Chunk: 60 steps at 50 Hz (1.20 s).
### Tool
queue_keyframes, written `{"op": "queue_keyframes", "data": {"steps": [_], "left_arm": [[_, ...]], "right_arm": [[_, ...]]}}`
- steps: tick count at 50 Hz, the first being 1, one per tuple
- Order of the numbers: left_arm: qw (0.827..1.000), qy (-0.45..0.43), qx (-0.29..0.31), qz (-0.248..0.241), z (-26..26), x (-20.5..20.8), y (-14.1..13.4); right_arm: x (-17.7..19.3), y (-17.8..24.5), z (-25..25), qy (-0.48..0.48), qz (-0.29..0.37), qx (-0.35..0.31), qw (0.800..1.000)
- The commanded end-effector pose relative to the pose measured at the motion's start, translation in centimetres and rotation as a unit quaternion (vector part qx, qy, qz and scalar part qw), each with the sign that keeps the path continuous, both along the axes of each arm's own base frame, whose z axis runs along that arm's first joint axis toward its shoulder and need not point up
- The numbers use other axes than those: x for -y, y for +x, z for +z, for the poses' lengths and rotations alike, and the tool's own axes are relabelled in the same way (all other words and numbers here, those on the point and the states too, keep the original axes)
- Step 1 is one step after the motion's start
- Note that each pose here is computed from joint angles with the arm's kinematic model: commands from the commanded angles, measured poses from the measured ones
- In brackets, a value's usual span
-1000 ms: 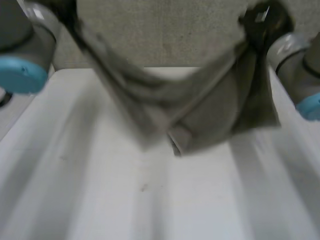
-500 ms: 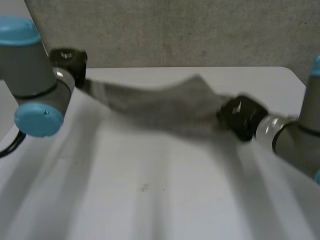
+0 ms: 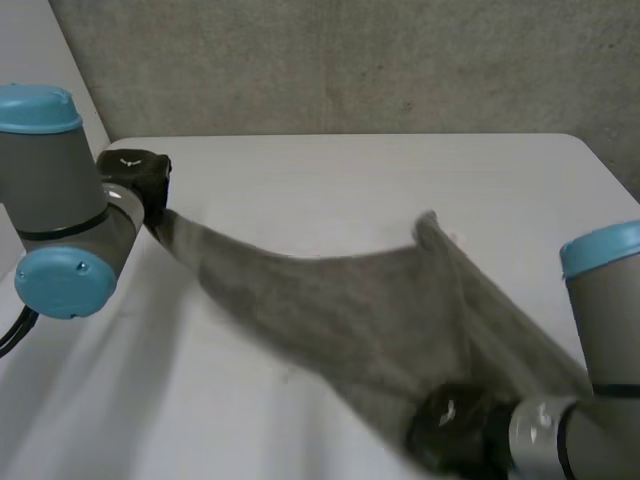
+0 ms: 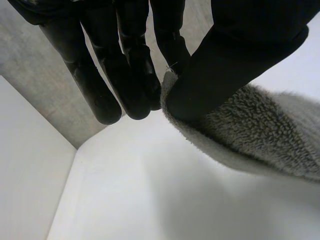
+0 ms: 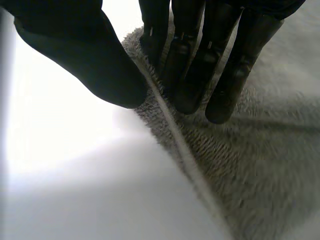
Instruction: Fold the towel.
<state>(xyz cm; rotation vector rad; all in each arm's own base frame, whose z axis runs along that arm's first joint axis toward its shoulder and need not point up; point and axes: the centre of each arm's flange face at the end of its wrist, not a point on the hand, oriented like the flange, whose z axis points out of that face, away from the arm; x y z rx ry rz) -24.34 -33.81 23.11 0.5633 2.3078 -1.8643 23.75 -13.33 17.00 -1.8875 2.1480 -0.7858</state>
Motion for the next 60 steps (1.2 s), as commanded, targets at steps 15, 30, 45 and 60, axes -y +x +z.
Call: {"op": "queue_keyframes", "data": {"steps": [15,30,45,60], "left_arm": [[0.999,-0.032,-0.013,-0.012,2.8,-1.0,-0.2],[0.999,-0.031,-0.014,-0.018,2.9,-1.5,-0.4],[0.999,-0.025,-0.008,-0.022,2.3,-1.0,-0.3],[0.997,-0.021,0.071,-0.037,-0.6,2.2,-1.2]], "right_arm": [[9.2,2.9,5.6,-0.043,-0.116,0.207,0.970],[18.1,3.0,0.2,-0.153,-0.204,0.120,0.959],[21.8,3.3,-1.6,-0.216,-0.211,0.097,0.948],[22.9,3.7,-2.1,-0.213,-0.181,0.057,0.959]]}}
